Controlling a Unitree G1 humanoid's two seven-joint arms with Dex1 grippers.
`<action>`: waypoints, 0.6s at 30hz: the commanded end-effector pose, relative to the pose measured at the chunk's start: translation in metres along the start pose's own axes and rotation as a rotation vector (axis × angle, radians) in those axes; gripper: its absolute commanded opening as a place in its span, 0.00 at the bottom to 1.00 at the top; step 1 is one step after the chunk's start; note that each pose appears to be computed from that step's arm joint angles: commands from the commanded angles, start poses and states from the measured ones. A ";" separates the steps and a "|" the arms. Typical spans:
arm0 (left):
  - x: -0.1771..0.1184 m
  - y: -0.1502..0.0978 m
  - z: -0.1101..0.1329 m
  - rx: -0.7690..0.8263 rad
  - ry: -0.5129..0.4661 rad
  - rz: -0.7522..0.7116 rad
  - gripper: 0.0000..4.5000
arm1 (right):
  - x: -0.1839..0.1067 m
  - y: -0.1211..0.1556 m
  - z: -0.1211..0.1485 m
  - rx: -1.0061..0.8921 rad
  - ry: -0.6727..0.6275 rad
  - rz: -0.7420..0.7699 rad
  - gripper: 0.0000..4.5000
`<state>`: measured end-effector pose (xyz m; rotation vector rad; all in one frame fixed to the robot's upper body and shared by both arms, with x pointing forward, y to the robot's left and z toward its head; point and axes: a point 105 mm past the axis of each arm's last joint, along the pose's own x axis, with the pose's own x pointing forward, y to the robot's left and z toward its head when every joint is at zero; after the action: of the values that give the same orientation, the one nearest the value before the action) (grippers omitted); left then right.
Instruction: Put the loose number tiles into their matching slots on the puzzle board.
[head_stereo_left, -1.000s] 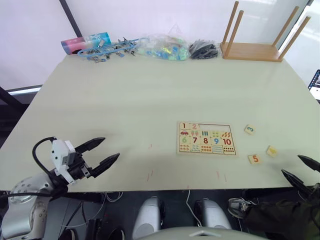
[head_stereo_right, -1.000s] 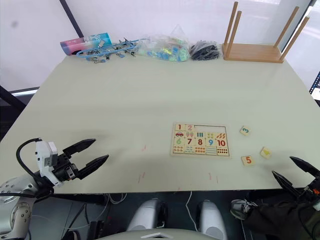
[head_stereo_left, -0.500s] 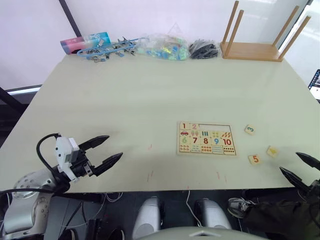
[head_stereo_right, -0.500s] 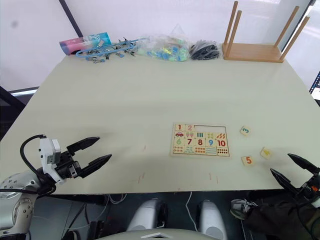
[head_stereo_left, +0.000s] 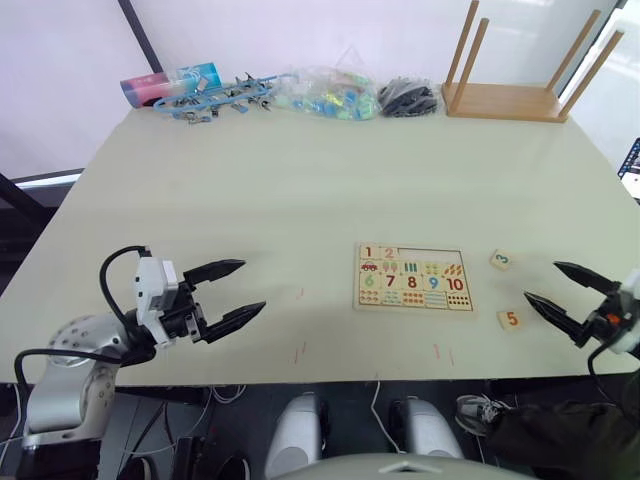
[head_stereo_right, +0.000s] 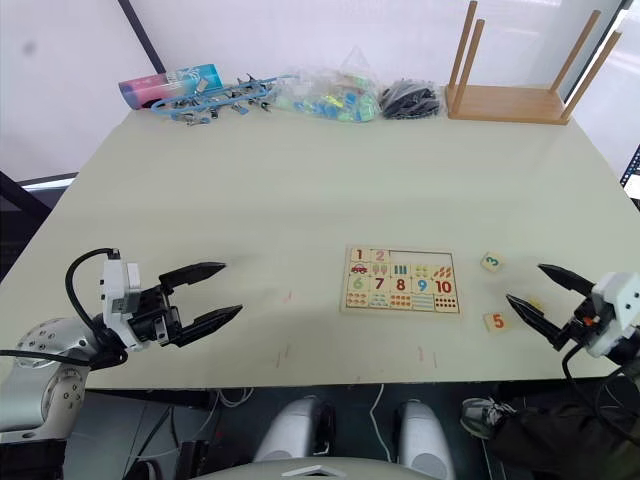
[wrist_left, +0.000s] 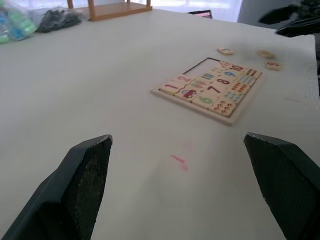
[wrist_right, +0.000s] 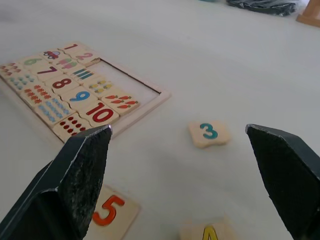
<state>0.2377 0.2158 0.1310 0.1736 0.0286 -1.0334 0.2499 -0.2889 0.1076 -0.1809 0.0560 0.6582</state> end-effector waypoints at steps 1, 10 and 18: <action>0.007 0.000 0.012 0.036 -0.024 -0.085 0.99 | 0.012 -0.010 0.005 -0.032 0.055 0.003 1.00; 0.022 0.006 0.027 0.072 -0.043 -0.233 0.99 | 0.046 -0.037 -0.005 -0.029 0.282 0.001 1.00; 0.026 0.007 0.032 0.099 -0.051 -0.336 0.99 | 0.063 -0.047 -0.012 -0.022 0.419 0.069 1.00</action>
<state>0.2564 0.1918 0.1538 0.2118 -0.0177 -1.3447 0.3261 -0.2852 0.0897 -0.3060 0.4545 0.6809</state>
